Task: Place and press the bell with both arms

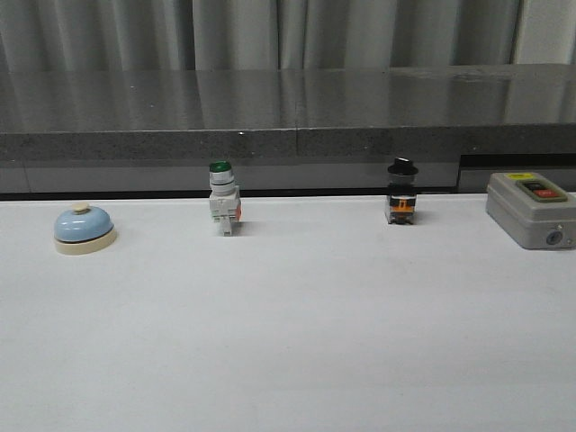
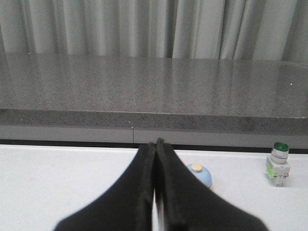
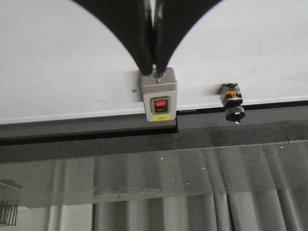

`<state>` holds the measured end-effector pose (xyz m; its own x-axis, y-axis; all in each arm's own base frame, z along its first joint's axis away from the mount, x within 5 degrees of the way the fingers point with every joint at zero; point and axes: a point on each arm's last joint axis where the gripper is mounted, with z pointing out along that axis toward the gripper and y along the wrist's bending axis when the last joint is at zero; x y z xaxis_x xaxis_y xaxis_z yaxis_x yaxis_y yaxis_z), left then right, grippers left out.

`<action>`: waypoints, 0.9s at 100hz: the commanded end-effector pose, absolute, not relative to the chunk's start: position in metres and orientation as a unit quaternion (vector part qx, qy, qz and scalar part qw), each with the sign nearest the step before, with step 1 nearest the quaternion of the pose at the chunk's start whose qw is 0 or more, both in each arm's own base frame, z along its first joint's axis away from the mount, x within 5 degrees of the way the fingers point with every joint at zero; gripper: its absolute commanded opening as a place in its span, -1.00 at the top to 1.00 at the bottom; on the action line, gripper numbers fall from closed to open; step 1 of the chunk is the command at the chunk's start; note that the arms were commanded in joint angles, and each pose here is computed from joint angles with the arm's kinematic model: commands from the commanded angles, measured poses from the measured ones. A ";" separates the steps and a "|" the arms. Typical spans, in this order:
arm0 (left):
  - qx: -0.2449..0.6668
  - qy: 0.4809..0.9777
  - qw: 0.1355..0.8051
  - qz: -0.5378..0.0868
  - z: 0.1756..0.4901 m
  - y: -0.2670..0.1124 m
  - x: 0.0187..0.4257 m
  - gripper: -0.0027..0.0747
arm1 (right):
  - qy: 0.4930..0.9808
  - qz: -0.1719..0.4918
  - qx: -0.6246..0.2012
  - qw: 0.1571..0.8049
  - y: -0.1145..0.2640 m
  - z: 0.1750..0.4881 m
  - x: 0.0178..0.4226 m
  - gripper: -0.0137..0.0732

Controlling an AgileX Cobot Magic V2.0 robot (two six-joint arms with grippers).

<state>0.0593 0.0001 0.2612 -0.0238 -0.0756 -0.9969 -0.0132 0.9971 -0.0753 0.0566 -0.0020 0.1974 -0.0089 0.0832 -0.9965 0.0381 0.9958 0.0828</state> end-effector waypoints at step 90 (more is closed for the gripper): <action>0.008 0.880 0.474 -0.019 0.317 0.001 0.227 0.37 | 0.672 0.011 0.039 0.739 -0.002 0.210 0.054 0.83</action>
